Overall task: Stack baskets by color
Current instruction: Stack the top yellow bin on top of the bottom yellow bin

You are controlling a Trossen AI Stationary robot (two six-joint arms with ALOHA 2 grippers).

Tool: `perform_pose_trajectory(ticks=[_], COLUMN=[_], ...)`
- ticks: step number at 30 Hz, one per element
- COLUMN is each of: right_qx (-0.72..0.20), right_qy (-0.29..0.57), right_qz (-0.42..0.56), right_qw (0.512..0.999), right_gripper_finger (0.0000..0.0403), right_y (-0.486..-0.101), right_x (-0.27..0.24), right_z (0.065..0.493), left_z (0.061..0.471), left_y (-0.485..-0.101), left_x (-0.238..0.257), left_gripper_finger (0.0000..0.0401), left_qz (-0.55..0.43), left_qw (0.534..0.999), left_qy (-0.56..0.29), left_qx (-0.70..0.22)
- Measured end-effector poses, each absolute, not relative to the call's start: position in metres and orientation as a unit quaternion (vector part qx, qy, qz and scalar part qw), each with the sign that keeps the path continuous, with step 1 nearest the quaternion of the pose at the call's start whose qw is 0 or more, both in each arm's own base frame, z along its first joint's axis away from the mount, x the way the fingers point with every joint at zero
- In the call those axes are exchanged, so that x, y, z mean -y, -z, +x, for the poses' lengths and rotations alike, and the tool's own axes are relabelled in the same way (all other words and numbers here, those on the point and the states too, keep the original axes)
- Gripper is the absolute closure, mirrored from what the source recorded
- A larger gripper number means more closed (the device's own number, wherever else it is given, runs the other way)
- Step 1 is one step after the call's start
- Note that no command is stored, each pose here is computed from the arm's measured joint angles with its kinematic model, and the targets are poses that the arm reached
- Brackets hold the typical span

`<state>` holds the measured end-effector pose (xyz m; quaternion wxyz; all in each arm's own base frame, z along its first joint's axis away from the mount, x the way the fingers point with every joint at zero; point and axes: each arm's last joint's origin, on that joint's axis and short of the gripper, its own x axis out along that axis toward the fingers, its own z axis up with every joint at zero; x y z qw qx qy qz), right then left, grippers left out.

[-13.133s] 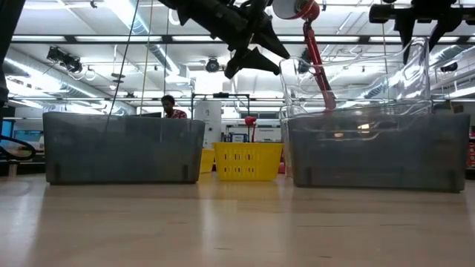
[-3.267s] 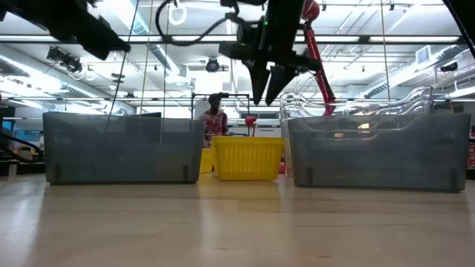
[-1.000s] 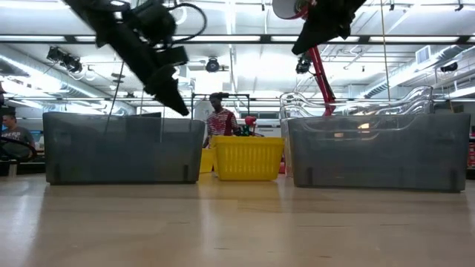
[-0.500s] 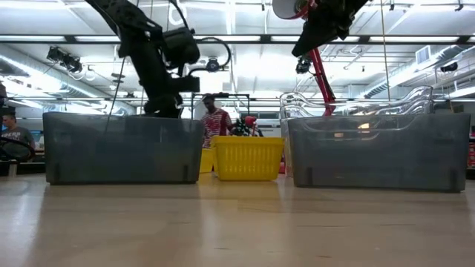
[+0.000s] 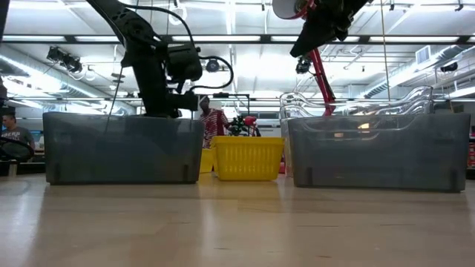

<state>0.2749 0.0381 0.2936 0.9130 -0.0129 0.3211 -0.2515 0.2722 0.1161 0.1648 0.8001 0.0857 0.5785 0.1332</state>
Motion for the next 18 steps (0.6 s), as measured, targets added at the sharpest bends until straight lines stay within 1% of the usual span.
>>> perform_pose_trajectory(ticks=[5,8,11,12,15,18], right_qx=[-0.317,-0.317,-0.317,-0.317,-0.317,-0.316], right_qy=[0.249,0.249,0.249,0.249,0.249,0.250], right_qz=[-0.007,-0.006,-0.006,-0.006,-0.006,-0.003], right_qw=[0.915,0.915,0.915,0.915,0.915,0.915], right_gripper_finger=[0.0393,0.0393,0.0393,0.0393,0.0393,0.0393], right_y=[-0.294,-0.294,-0.294,-0.294,-0.294,-0.294], right_x=[-0.040,-0.039,-0.039,-0.039,-0.039,-0.039], right_z=[0.275,0.275,0.275,0.275,0.275,0.275], left_z=[0.273,0.273,0.274,0.274,0.276,0.281], left_y=[-0.158,-0.157,-0.156,-0.157,-0.161,-0.174], left_x=[-0.118,-0.118,-0.118,-0.117,-0.116,-0.110], left_gripper_finger=[0.0285,0.0328,0.0379,0.0389,0.0391,0.0393], left_qz=[0.079,0.079,0.074,0.073,0.067,0.072], left_qw=[0.793,0.793,0.798,0.798,0.802,0.812], left_qy=[-0.133,-0.131,-0.126,-0.127,-0.133,-0.148], left_qx=[-0.589,-0.590,-0.585,-0.584,-0.578,-0.560])
